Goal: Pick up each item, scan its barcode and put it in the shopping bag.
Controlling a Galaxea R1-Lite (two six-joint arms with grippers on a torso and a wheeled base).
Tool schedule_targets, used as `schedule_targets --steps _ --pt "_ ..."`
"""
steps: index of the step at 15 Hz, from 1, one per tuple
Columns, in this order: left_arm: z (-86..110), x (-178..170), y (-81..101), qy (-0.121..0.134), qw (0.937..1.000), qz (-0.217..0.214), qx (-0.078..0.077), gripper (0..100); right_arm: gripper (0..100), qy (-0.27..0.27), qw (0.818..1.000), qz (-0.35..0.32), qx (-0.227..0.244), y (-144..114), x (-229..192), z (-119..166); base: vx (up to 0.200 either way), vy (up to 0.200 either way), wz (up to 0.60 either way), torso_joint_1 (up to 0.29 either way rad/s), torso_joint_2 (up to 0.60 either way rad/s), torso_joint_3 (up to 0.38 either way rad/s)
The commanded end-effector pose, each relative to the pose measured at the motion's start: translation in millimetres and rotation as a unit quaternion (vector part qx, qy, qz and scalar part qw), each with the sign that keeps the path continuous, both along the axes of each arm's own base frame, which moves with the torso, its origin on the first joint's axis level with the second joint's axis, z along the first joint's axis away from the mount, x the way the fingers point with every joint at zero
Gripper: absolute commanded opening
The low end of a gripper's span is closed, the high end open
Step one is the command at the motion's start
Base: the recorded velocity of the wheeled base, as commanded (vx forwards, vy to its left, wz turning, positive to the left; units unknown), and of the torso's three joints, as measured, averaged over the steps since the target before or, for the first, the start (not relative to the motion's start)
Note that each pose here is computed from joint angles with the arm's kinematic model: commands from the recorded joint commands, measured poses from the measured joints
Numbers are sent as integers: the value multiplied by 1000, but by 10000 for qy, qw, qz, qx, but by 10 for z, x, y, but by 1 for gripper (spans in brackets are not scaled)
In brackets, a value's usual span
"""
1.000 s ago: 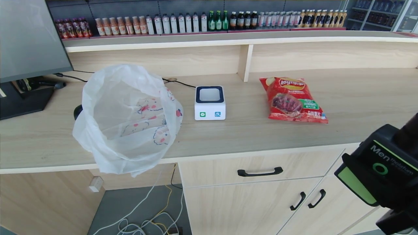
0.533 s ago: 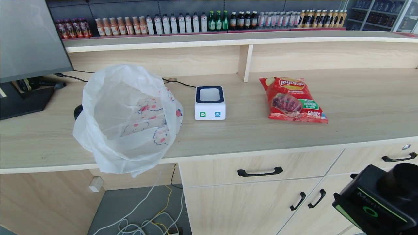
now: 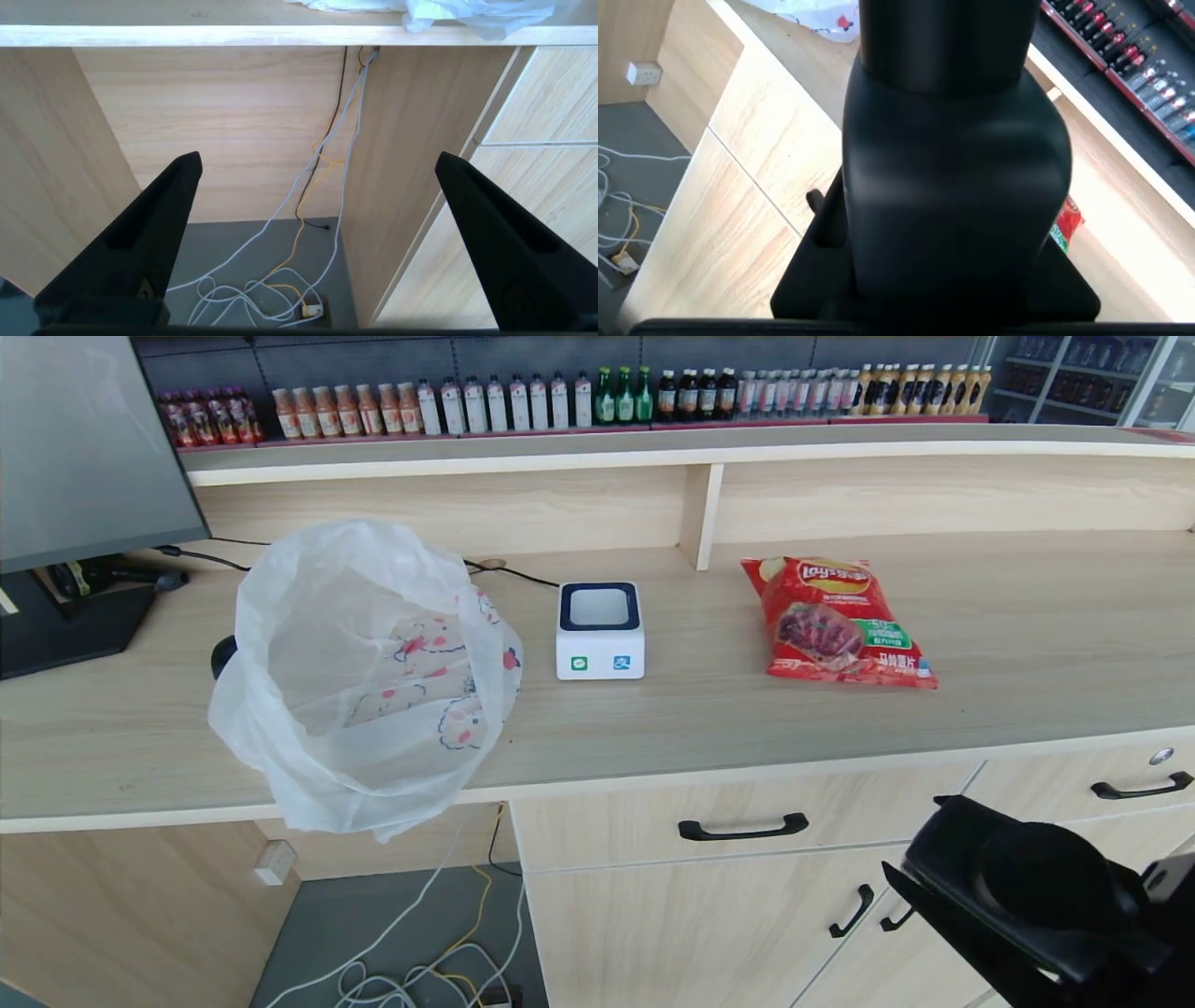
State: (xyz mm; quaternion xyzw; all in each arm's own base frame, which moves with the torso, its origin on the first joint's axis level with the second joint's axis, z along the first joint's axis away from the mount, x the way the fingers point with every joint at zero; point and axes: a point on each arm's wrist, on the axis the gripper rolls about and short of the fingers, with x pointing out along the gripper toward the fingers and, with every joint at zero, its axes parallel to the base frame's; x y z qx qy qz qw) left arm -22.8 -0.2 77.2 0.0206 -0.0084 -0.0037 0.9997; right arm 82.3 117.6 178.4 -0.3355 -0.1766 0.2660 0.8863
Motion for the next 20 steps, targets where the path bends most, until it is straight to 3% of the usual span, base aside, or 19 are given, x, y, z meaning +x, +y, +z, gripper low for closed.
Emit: schedule_targets --steps 1,9,11,14,20 --pt "0 0 0 -1 10000 0 2 100 0 -106 9993 310 -174 297 52 69 0 0 0 0 0 0" --pt "0 0 0 -1 10000 0 2 100 0 -1078 9889 709 -732 663 136 18 0 0 0 0 0 0" --pt "0 0 0 -1 10000 0 2 100 0 -1622 9769 901 -1057 840 209 -84 0 0 0 0 0 0" --pt "0 0 0 -1 10000 0 2 100 0 -2485 9523 1156 -1344 936 269 35 0 0 0 0 0 0" --pt "0 0 0 -1 10000 0 2 100 0 -3387 9201 1311 -1470 954 273 203 0 0 0 0 0 0"
